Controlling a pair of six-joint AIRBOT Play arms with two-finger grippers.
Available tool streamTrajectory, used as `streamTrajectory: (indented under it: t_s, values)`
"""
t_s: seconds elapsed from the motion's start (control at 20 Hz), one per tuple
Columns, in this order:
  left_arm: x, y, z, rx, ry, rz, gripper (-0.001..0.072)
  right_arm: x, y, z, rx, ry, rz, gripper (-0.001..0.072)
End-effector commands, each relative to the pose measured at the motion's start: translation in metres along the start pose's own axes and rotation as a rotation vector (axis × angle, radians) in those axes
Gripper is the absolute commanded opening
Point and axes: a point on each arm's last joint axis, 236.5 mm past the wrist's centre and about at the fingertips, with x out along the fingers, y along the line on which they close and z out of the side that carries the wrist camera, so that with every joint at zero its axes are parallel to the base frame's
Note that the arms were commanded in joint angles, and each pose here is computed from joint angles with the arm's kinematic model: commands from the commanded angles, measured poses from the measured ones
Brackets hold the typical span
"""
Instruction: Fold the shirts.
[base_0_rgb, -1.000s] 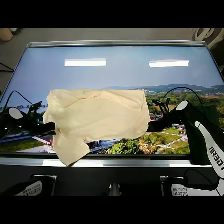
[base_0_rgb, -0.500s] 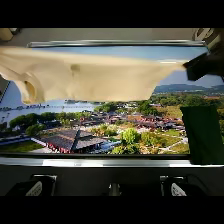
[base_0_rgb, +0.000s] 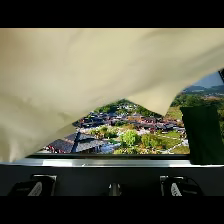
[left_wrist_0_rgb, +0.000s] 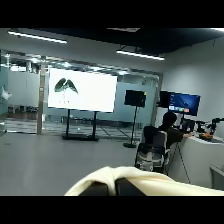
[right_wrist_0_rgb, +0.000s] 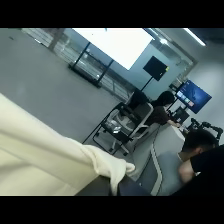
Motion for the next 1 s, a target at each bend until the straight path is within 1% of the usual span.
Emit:
streamTrajectory:
  t_s: [0.0,0.05,0.1,0.2,0.25,0.35,0.5,0.6,0.7,0.8,0.95]
  values:
    - [0.016,0.009,-0.030,-0.043,0.118,0.017,0.0024,0.000,0.009,-0.029,0.017,0.124,0.040,0.0016]
    - [0.025,0.015,-0.051,-0.069,0.195,0.028,0.0024,0.009,0.019,-0.048,0.029,0.198,0.089,0.0016]
    - [0.035,0.022,-0.078,-0.090,0.298,0.039,0.0024,0.018,0.038,-0.079,0.049,0.319,0.172,0.0016]
    - [0.050,0.040,-0.150,-0.110,0.550,0.066,0.0025,0.032,0.082,-0.155,0.085,0.621,0.382,0.0016]
    - [0.056,0.052,-0.196,-0.117,0.694,0.077,0.0025,0.041,0.102,-0.189,0.092,0.741,0.477,0.0016]
    - [0.066,0.077,-0.289,-0.157,0.932,0.097,0.0025,0.070,0.135,-0.246,0.123,0.886,0.592,0.0016]
    - [0.074,0.103,-0.428,-0.209,1.140,0.108,0.0026,0.099,0.197,-0.344,0.181,1.090,0.744,0.0016]
    - [0.077,0.117,-0.508,-0.221,1.192,0.128,0.0025,0.121,0.226,-0.393,0.228,1.150,0.760,0.0016]
    - [0.076,0.122,-0.568,-0.245,1.261,0.135,0.0025,0.155,0.247,-0.424,0.247,1.136,0.730,0.0016]
    - [0.089,0.124,-0.598,-0.244,1.269,0.125,0.0025,0.191,0.274,-0.442,0.220,1.072,0.709,0.0016]
    - [0.136,0.136,-0.606,-0.211,1.139,0.141,0.0025,0.246,0.287,-0.450,0.188,0.924,0.604,0.0016]
